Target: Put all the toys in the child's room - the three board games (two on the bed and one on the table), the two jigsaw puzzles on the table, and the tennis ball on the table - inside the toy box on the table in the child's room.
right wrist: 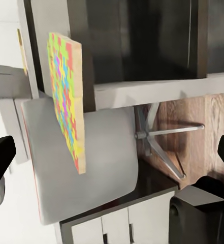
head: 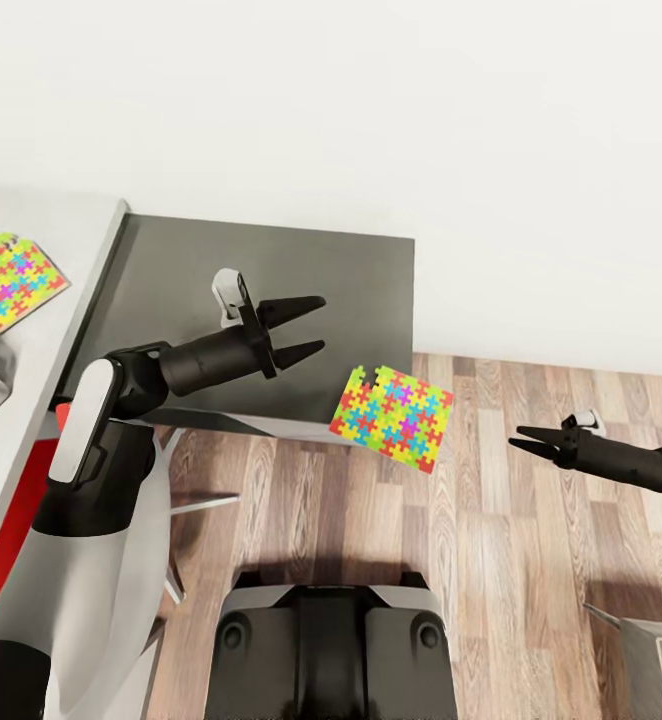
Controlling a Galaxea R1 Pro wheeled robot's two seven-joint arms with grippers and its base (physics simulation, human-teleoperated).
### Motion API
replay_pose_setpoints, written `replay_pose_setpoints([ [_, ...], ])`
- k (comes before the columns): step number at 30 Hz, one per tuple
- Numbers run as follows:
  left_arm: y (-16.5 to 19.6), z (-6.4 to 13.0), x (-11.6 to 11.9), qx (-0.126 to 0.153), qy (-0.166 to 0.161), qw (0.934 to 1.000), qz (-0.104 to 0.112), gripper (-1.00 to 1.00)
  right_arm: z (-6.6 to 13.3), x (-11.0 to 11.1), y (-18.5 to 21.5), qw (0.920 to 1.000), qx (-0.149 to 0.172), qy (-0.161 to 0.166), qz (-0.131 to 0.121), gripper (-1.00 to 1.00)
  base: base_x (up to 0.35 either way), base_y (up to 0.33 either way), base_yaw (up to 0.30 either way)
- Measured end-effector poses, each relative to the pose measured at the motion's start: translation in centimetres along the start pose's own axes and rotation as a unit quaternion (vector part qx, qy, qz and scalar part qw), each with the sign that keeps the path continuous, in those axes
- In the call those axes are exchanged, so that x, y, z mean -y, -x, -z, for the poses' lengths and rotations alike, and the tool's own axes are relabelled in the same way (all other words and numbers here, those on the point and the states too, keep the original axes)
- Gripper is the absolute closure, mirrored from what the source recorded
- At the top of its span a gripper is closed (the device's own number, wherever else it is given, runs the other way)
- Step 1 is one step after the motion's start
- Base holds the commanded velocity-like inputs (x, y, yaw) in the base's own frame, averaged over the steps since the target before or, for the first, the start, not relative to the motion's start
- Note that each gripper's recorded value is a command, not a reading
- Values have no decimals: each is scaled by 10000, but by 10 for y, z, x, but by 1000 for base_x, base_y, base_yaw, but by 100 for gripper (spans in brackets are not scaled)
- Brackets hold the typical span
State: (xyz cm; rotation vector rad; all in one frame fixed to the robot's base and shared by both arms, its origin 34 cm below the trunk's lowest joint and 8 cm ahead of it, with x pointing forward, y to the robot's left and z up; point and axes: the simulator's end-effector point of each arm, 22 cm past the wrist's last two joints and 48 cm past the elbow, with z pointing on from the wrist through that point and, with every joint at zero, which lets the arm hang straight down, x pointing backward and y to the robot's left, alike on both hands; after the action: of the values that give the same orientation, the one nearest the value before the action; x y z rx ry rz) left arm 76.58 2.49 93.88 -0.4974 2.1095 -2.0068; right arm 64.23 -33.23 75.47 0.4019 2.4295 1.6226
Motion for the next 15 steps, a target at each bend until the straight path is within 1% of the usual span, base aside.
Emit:
replay_pose_setpoints([
  [15,0,0,-16,-4,44,9999,111,-100,3,12,3,9999,43,-73,-64,-100,0,0,0],
])
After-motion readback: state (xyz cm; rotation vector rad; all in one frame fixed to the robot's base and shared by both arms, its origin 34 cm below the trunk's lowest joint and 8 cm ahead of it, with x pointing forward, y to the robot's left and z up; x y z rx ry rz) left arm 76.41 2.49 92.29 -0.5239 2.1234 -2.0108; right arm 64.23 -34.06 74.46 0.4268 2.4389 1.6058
